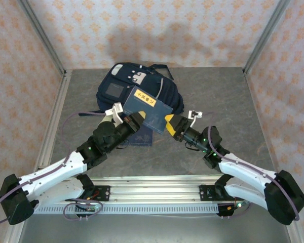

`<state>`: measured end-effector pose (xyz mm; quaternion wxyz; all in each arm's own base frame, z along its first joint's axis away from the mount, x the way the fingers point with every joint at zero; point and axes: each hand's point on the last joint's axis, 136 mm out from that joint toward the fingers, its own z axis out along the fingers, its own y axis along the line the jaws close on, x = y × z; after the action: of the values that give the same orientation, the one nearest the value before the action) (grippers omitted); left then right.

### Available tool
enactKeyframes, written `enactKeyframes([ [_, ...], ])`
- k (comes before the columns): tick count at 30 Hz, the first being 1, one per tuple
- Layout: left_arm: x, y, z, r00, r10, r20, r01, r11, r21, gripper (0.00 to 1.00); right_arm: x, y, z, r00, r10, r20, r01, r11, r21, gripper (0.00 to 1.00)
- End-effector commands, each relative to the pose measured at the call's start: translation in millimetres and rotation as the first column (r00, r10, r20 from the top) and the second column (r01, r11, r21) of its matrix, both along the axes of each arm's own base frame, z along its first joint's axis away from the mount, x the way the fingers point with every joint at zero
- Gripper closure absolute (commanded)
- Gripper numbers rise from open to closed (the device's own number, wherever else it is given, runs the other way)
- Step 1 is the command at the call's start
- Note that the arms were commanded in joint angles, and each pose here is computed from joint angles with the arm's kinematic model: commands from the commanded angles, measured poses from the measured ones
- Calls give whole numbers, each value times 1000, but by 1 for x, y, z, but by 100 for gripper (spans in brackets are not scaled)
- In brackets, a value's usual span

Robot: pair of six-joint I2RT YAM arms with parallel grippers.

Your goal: Pack books, pencil case, and school supplies into a backpack

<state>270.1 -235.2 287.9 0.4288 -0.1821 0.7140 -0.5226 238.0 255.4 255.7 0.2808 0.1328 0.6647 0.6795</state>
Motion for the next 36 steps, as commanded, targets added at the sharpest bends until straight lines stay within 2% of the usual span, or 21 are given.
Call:
enactKeyframes([
  [1, 1, -6, 29, 999, -12, 46, 15, 997, -72, 100, -6, 9, 50, 991, 39, 127, -54, 992, 118, 20],
  [5, 2, -7, 26, 999, -13, 36, 16, 997, -72, 100, -2, 13, 60, 988, 29, 152, -52, 987, 151, 27],
  [13, 4, -12, 14, 1000, -26, 3, 26, 998, -66, 100, 6, 12, 56, 990, -10, 143, -14, 986, 164, 64],
  [18, 7, -20, 5, 999, -42, -27, 41, 997, -62, 100, 8, 13, 52, 989, -16, 145, -7, 987, 157, 64],
  [19, 8, -21, 2, 999, -41, -36, 38, 998, -57, 100, 9, 12, 50, 989, -21, 147, -2, 988, 152, 67],
  [22, 11, -21, -8, 998, -29, -63, 28, 999, -21, 100, 13, 3, 38, 987, -83, 139, 67, 991, 120, 88],
  [24, 13, -19, -15, 997, -15, -74, 17, 999, 27, 100, 17, -8, 25, 980, -151, 127, 143, 987, 71, 96],
  [25, 14, -17, -21, 997, -2, -82, 7, 998, 64, 94, 19, -15, 19, 975, -183, 130, 180, 983, 32, 99],
  [28, 18, -7, -32, 996, 26, -86, -6, 976, 218, 53, 24, -39, -6, 950, -292, 109, 307, 938, -159, 100],
  [29, 19, -2, -36, 995, 39, -91, -11, 959, 285, 40, 24, -52, -15, 935, -336, 110, 353, 904, -240, 100],
  [31, 24, 7, -40, 995, 52, -81, -8, 888, 460, 29, 24, -82, -27, 891, -437, 122, 449, 809, -379, 100],
  [34, 38, 26, -44, 991, 107, -86, -7, 663, 748, 25, 19, -127, -30, 813, -551, 188, 560, 653, -510, 100],
  [36, 53, 23, -44, 995, 74, -73, 25, 516, 856, 24, 15, -145, -26, 784, -573, 241, 595, 580, -556, 100],
])
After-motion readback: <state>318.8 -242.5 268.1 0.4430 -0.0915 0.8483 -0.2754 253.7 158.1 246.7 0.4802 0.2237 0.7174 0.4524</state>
